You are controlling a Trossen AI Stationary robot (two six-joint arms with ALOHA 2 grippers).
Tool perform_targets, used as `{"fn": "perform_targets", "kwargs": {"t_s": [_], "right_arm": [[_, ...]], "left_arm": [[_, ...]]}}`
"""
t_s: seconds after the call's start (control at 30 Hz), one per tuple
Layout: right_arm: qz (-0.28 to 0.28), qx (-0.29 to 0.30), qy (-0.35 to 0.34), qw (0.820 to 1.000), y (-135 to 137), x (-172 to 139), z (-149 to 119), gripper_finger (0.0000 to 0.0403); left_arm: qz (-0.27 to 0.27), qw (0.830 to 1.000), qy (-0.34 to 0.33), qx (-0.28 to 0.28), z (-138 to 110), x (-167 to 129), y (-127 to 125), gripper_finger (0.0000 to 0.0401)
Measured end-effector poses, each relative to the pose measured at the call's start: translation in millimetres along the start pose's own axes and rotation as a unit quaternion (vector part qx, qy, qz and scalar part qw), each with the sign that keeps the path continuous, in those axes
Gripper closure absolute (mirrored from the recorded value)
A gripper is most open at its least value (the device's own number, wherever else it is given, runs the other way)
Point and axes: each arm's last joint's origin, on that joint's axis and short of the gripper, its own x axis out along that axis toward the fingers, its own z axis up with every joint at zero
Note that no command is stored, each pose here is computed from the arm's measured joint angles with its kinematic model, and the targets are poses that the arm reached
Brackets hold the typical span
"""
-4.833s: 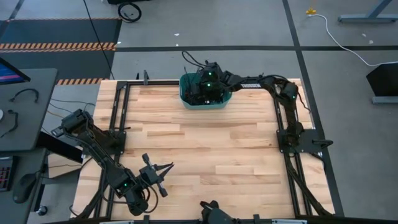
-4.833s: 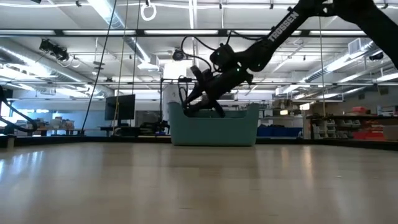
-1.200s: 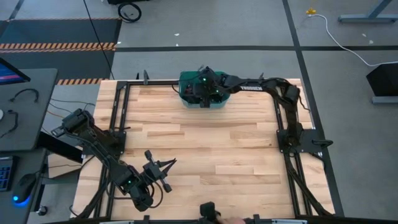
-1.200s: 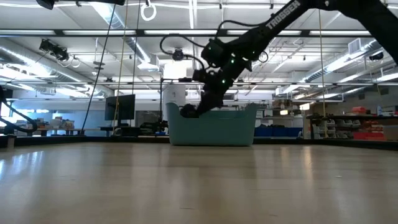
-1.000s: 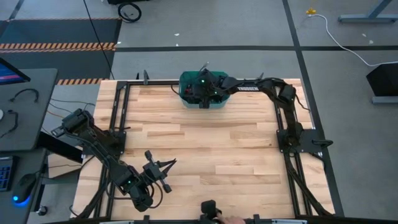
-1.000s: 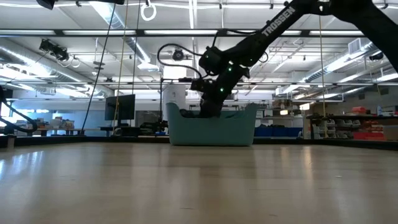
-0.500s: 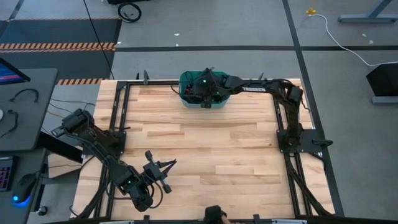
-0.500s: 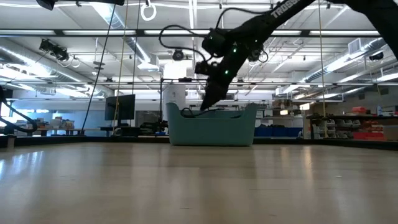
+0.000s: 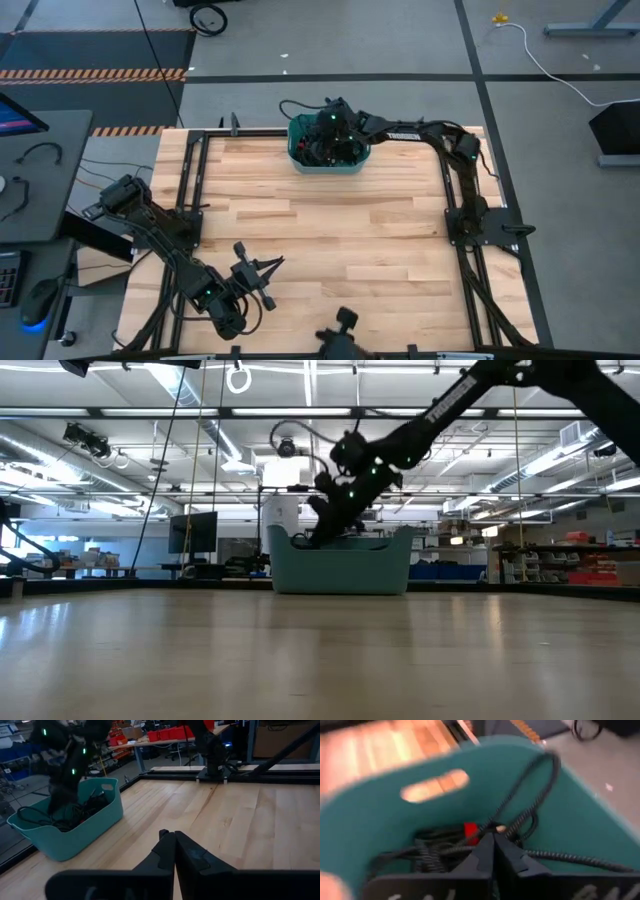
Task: Pick and place USB-C Cables
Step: Put the black charger cable into the blue bin, then return to Home Position
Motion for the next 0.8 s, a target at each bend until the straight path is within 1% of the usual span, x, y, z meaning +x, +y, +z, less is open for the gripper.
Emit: {"fn": "perform_targets", "kwargs": {"t_s": [0.1,0.2,0.27,0.33,0.43,0.5,0.57,0.7,0.8], "right_arm": [[-0.006,0.024,0.023,0.999,-12.9,16.1,-15.8,0.0391],[-0.005,0.029,0.045,0.999,-20.1,22.6,-25.6,0.0398],[0.001,0.019,0.049,0.999,-20.7,21.2,-25.7,0.0398],[0.004,0.008,0.050,0.999,-17.8,13.3,-20.3,0.0397],[0.011,-0.009,0.048,0.999,-5.8,-12.3,-3.3,0.0398],[0.021,-0.025,0.051,0.998,6.8,-34.5,8.1,0.0400],[0.030,-0.045,0.054,0.997,22.3,-54.5,13.0,0.0400],[0.028,-0.089,0.039,0.995,59.2,-95.9,2.7,0.0401],[0.036,-0.103,0.020,0.994,89.5,-130.8,-22.2,0.0401]], "left_arm": [[0.000,1.000,0.000,0.000,0.0,0.0,0.0,0.0389],[0.000,1.000,0.000,0.002,0.0,0.0,0.0,0.0383],[0.000,1.000,0.000,0.001,0.0,0.0,0.0,0.0382],[0.000,1.000,0.000,0.002,-0.1,0.0,0.0,0.0385],[0.000,1.000,0.000,0.002,0.0,0.0,0.0,0.0391],[-0.003,1.000,0.000,0.002,-0.3,-1.8,-0.4,0.0394],[-0.007,1.000,-0.001,0.001,-0.5,-4.0,-1.0,0.0393],[-0.018,1.000,-0.002,-0.002,-1.4,-10.8,-2.6,0.0384],[-0.028,1.000,-0.003,0.000,-2.3,-17.1,-3.9,0.0380]]}}
